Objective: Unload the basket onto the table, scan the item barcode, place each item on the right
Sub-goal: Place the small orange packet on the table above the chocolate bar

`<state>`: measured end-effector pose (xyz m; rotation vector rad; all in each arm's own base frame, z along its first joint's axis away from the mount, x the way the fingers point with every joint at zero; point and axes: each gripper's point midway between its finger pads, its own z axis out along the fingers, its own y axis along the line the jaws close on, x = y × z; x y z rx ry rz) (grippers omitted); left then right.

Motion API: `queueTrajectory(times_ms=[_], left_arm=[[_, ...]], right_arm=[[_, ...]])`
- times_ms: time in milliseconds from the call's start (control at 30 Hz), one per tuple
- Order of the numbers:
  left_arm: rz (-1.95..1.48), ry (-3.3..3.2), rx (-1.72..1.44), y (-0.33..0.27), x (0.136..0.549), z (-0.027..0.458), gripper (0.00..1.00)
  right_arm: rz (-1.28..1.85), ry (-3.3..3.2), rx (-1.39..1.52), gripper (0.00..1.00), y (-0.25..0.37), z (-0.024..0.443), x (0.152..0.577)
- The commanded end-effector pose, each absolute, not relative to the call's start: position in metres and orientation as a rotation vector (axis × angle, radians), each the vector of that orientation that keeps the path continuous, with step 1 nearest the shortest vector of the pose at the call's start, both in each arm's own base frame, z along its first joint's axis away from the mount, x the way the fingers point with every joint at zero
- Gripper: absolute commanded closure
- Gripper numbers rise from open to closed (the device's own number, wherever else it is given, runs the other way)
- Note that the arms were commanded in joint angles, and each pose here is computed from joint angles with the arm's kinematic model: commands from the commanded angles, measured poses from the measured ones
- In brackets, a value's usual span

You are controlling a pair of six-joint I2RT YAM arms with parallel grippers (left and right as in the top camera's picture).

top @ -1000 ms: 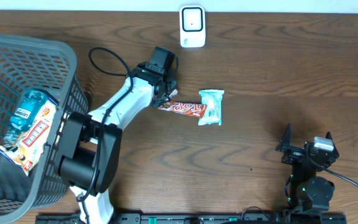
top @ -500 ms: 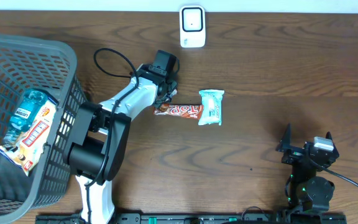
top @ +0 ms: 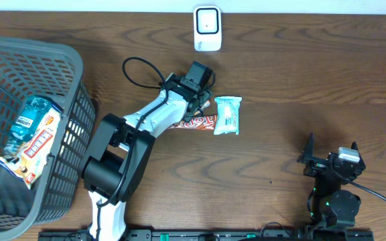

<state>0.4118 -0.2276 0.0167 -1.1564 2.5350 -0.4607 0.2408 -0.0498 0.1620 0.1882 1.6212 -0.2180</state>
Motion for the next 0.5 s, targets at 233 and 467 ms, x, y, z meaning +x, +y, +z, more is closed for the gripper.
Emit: queueTrajectory(times_ms=[233, 467], left_arm=[[-0.512, 2.435, -0.847, -0.221, 0.423, 0.104, 0.02], [-0.513, 2.246, -0.559, -0.2, 0.422, 0.21, 0.02]], right_arm=[[-0.231, 1.623, 0.177, 0.01, -0.05, 0.161, 0.241], [-0.231, 1.623, 0.177, 0.01, -0.05, 0.161, 0.241]])
